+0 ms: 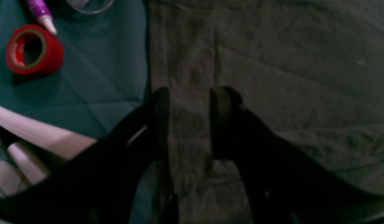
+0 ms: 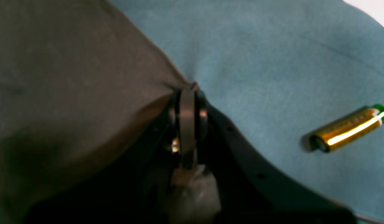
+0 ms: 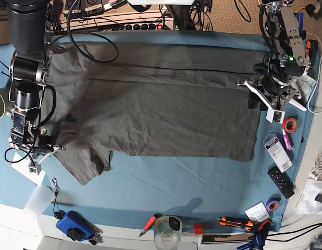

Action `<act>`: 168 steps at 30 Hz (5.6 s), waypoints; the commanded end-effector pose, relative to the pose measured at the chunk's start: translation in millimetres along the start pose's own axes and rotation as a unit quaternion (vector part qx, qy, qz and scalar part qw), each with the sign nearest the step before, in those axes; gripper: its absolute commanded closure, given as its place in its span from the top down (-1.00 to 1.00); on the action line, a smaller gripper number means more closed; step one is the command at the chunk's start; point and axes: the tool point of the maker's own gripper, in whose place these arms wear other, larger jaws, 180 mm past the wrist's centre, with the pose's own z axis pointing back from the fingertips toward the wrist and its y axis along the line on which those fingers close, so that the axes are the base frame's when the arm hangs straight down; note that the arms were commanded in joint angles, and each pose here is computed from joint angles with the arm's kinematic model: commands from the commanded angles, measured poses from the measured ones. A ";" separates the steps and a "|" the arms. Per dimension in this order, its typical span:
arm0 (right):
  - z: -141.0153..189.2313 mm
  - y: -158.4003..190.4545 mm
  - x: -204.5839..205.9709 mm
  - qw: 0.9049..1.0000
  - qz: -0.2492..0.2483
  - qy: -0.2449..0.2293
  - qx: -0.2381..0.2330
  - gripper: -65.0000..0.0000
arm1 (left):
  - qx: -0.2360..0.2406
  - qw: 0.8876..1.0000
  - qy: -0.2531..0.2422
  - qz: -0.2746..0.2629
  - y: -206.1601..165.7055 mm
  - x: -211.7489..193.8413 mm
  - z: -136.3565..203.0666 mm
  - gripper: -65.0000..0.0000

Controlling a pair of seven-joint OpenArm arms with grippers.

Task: Fold the T-shirt properly
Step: 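Grasp the shirt's sleeve corner with the right gripper and tuck it inward, then lower the left gripper to the shirt's hem corner and grasp it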

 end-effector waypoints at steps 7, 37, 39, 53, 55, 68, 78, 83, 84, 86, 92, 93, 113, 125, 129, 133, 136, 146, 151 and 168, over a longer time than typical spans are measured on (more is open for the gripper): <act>21.7 3.7 21.0 1.000 0.016 0.011 0.008 -1.00 | 0.000 1.000 -0.026 -0.005 0.8 14.7 2.8 -0.32; 77.2 25.2 -28.4 0.997 0.026 0.031 0.066 -1.00 | 0.001 1.000 -0.029 -0.006 0.8 15.7 2.9 -0.32; 81.6 25.0 -34.8 0.996 0.015 0.022 0.080 -1.00 | 0.000 1.000 -0.029 -0.005 0.8 15.8 2.9 -0.32; 110.9 36.1 -97.0 0.986 0.015 0.017 0.164 -1.00 | 0.000 1.000 -0.029 -0.005 0.8 15.8 2.9 -0.32; 113.2 40.2 -96.7 0.985 0.021 0.013 0.172 -1.00 | 0.001 1.000 -0.029 -0.006 0.9 15.8 3.0 -0.32; 122.0 48.6 -91.4 0.980 0.069 0.004 0.184 -0.31 | 0.000 1.000 -0.029 -0.006 0.8 15.6 3.0 -0.32; 164.9 53.5 -30.1 0.974 0.117 -0.110 0.160 -0.21 | 0.000 1.000 -0.029 -0.006 0.7 15.5 2.9 -0.32; 169.8 7.2 2.9 0.979 0.050 -0.183 0.078 -0.21 | 0.000 1.000 -0.028 -0.005 0.7 14.6 3.1 -0.32; 166.1 -3.2 5.4 0.981 0.031 -0.180 0.065 -0.21 | 0.000 1.000 -0.028 -0.005 0.7 14.9 3.0 -0.32; 154.4 -17.6 9.0 0.983 -0.011 -0.171 0.061 -0.21 | 0.000 1.000 -0.028 -0.006 0.4 14.6 3.0 -0.32; 117.6 -30.3 28.0 0.975 -0.118 -0.151 0.112 -0.21 | 0.000 1.000 -0.028 -0.006 0.4 14.7 3.0 -0.32; 113.1 -30.3 30.5 0.973 -0.131 -0.146 0.119 -0.21 | 0.000 1.000 -0.028 -0.006 0.4 14.6 3.0 -0.32; 41.4 17.5 -15.6 0.956 -0.220 -0.055 0.185 -0.21 | 0.000 1.000 -0.029 -0.006 0.6 15.9 2.8 -0.32; 38.6 17.4 -20.3 0.960 -0.214 -0.045 0.176 -0.21 | 0.016 0.998 -0.067 -0.016 9.1 42.3 -3.7 -0.29; 38.7 18.4 -22.7 0.960 -0.212 -0.038 0.178 -0.21 | 0.015 0.998 -0.065 0.001 18.1 54.5 -25.7 -0.02; 38.7 18.9 -23.7 0.960 -0.212 -0.035 0.179 -0.21 | 0.002 0.999 -0.042 0.033 24.9 65.0 -55.6 0.00; 38.7 19.0 -23.9 0.960 -0.211 -0.034 0.179 -0.21 | -0.013 0.998 -0.039 0.047 24.7 87.8 -68.0 0.00; 38.7 19.0 -24.1 0.960 -0.211 -0.034 0.179 -0.21 | -0.040 0.995 -0.012 0.087 28.5 122.5 -110.7 -0.01; 38.7 19.1 -24.2 0.960 -0.211 -0.034 0.179 -0.21 | -0.016 0.997 0.013 0.077 39.1 122.4 -124.7 -0.01; 38.7 19.1 -24.1 0.960 -0.211 -0.034 0.179 -0.21 | -0.002 0.995 0.087 0.058 33.6 63.3 -157.3 -0.01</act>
